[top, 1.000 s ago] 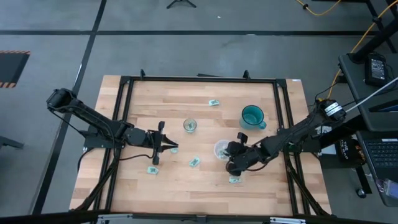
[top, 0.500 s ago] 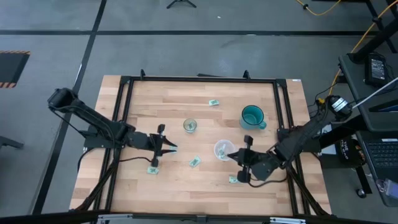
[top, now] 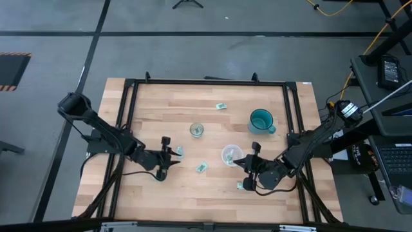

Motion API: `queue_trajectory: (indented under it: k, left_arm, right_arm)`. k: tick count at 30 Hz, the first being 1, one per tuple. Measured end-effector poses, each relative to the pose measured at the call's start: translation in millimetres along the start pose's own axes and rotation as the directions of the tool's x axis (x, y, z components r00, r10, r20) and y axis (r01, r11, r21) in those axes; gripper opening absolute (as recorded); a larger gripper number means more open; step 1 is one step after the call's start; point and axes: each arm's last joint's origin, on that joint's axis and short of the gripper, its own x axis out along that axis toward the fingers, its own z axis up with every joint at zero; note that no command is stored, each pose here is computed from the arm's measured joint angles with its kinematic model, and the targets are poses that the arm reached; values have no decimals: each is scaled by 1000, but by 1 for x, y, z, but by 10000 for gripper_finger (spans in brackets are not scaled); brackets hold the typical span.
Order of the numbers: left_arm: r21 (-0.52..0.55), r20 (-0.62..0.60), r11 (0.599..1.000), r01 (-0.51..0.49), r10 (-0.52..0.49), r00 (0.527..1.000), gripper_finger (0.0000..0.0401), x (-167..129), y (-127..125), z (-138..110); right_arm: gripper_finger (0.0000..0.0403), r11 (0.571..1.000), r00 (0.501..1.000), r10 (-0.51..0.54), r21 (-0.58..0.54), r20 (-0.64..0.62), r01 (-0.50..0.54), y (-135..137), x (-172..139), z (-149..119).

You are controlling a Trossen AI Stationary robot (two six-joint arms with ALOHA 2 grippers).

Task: Pick and place Stevia / Truvia into bins
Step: Put the stevia packet into the transparent glass container

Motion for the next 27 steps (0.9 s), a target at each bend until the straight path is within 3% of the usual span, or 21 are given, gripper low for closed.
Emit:
queue_trajectory:
  k: [9,17,27]
  left_arm:
    - [-43,-98,998,-43,39,994,185,6,-2,-11]
    - [3,-347,1000,-13,13,938,183,16,4,5]
    - [28,-452,998,60,-41,891,182,41,3,5]
  right_arm:
    - [13,1000,1000,-2,-8,-3,2,0,0,0]
    - [13,999,1000,-12,-36,-8,11,-2,2,0]
    - [13,997,999,-31,-67,-35,28,-5,2,-3]
